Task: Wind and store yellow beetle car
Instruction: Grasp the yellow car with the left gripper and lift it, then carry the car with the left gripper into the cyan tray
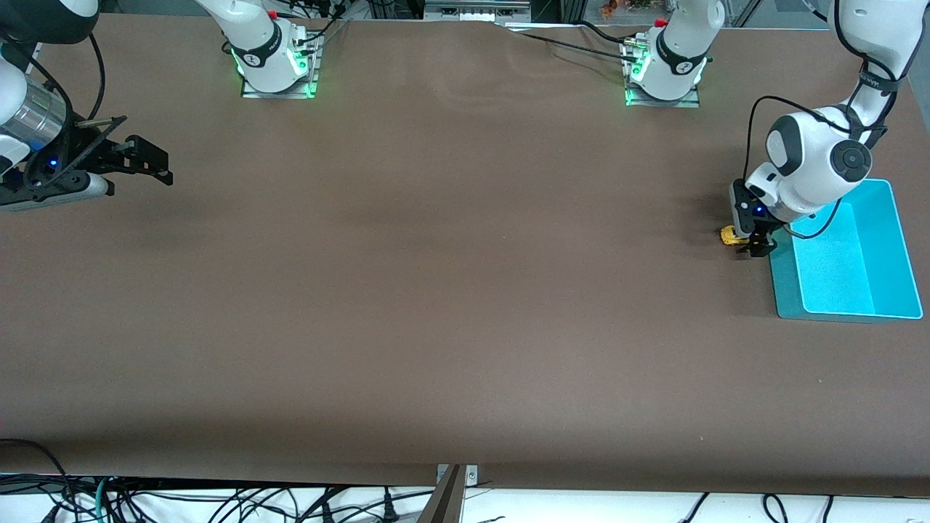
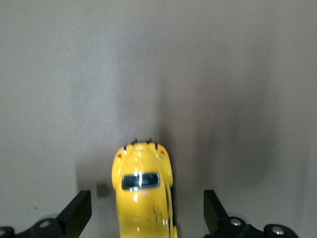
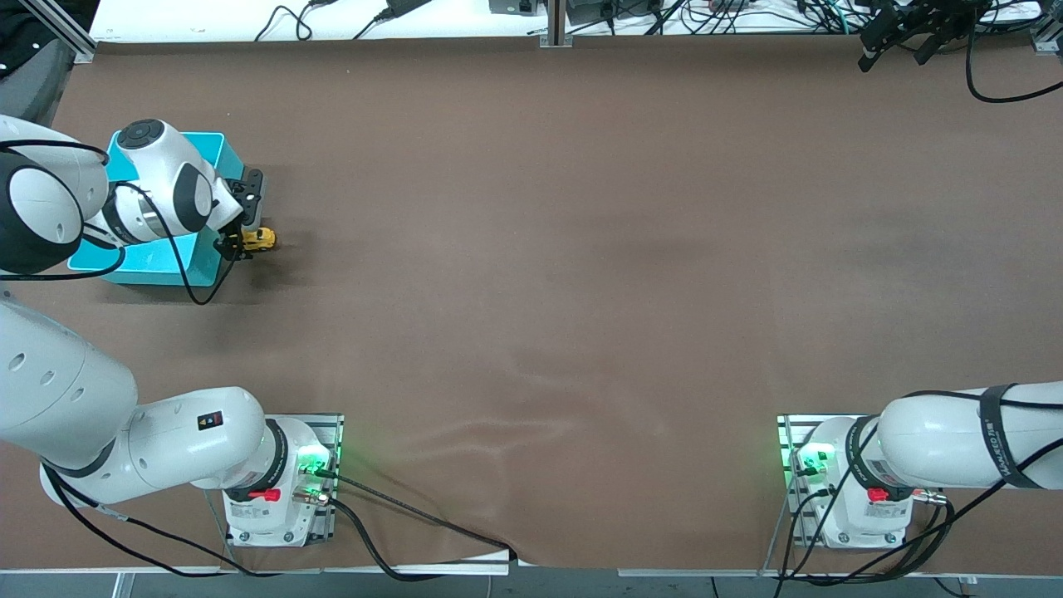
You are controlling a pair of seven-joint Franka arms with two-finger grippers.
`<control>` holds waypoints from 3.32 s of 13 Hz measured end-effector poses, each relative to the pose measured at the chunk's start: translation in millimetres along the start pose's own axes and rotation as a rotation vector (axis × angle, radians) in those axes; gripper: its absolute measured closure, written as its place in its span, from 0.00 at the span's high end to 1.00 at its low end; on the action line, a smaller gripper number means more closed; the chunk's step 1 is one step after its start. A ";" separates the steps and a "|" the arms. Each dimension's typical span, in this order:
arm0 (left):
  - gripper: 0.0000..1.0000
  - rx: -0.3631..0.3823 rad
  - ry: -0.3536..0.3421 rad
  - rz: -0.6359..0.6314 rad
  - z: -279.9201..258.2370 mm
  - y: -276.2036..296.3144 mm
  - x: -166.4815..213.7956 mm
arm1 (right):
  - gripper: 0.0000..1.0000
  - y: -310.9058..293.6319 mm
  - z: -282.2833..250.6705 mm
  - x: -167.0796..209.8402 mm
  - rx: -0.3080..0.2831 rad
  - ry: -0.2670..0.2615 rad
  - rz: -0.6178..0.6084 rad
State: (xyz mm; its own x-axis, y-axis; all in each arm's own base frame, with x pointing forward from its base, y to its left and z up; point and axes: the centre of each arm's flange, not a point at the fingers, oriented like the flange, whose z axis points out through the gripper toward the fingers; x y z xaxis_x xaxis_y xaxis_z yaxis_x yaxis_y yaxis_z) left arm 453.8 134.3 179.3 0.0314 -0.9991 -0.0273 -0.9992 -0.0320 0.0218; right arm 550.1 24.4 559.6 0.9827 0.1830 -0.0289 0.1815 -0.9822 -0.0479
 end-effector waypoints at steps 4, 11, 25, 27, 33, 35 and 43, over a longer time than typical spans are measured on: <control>0.64 0.003 -0.003 -0.002 -0.3 0.6 -4.1 | 1.00 -1.4 -0.8 0.7 0.000 0.002 -0.003; 0.46 0.010 0.003 -0.020 -11.1 -14.7 18.7 | 1.00 0.1 -2.1 0.7 -0.001 0.004 0.000; 0.46 -0.126 -0.021 -0.053 -205.8 -112.1 -41.2 | 1.00 1.2 -2.0 0.8 -0.010 0.002 -0.001; 0.46 -0.131 -0.022 -0.037 -195.1 -103.7 -80.6 | 1.00 1.2 -1.9 0.8 -0.010 0.002 -0.001; 0.46 -0.093 -0.038 0.054 -131.2 -115.9 -112.2 | 1.00 1.2 -1.8 0.8 -0.010 0.002 -0.001; 0.46 -0.085 -0.042 0.091 -105.0 -120.0 -115.4 | 1.00 1.2 -1.8 0.8 -0.010 0.002 -0.001; 0.46 -0.052 -0.024 0.124 -44.9 -85.6 -139.2 | 1.00 1.5 -1.9 0.8 -0.011 0.002 -0.001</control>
State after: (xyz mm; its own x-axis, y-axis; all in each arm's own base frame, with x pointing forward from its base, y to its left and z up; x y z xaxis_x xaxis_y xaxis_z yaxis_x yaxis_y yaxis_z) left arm 535.9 274.9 226.1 -0.0934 -0.9946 -0.0448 -0.9929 0.0897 0.0779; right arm 551.2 23.0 561.4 0.9826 0.1839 -0.0273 0.1829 -0.9824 -0.0368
